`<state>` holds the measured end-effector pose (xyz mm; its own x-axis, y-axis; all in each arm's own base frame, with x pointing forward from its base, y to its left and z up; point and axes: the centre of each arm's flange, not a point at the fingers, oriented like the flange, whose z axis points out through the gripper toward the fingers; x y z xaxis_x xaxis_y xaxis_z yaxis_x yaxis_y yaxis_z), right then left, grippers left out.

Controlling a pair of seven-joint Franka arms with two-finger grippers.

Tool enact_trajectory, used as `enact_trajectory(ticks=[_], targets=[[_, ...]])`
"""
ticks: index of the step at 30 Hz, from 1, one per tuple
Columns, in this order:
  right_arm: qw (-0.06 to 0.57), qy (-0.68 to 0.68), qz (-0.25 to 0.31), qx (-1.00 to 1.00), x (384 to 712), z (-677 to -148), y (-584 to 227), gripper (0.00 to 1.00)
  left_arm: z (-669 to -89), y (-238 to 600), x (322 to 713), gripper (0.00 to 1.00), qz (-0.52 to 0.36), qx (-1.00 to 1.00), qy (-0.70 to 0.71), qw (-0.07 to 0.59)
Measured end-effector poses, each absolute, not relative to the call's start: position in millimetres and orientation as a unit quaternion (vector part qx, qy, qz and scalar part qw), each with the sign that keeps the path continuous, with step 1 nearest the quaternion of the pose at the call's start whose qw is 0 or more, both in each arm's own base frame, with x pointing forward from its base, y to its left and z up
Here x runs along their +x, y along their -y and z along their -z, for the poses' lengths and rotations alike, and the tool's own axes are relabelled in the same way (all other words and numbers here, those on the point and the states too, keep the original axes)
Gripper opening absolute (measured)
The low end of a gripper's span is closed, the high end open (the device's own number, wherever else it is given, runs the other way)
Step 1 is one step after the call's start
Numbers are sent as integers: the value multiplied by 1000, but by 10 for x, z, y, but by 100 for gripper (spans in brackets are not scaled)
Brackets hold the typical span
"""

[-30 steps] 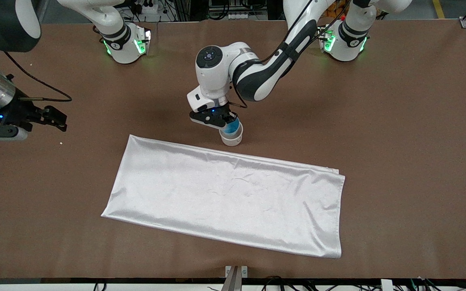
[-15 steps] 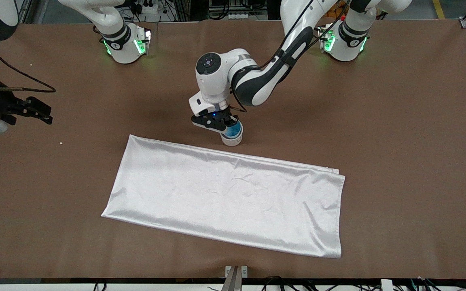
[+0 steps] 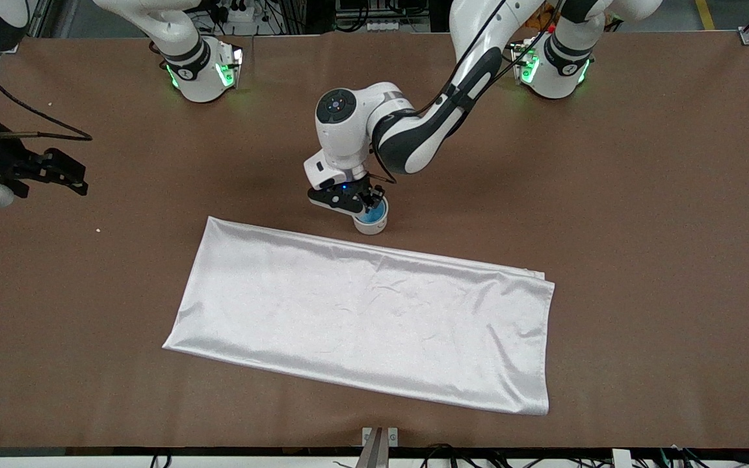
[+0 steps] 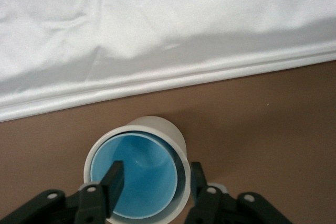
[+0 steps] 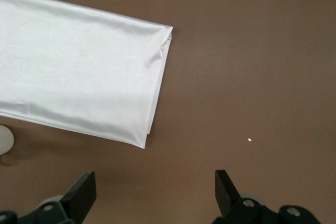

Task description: Place blue cup into white mug on table

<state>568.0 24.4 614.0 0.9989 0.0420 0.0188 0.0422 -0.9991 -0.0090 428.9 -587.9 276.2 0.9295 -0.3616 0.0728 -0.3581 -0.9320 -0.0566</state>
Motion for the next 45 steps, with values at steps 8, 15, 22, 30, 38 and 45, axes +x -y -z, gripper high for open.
enact_trajectory(ticks=[8,15,22,30,38,45], targets=[[18,17,2,-1000,5627,-6216,-230,100,-2965,5887,4354,95,54,-982,-178,11],[18,10,1,-1000,5626,-6213,-143,100,-3431,5730,4437,100,57,-984,-164,26],[18,6,-1,-1000,5623,-6211,-107,100,-4130,5388,4538,100,72,-987,-138,29],[18,5,-6,-1000,5612,-6202,-91,100,-4806,4856,4460,100,63,-990,-120,25],[18,4,-6,-1000,5612,-6201,-79,100,-5286,4377,4355,100,39,-991,-120,41],[18,4,-6,-1000,5612,-6201,-79,100,-5578,3800,4584,100,20,-991,-131,27]])
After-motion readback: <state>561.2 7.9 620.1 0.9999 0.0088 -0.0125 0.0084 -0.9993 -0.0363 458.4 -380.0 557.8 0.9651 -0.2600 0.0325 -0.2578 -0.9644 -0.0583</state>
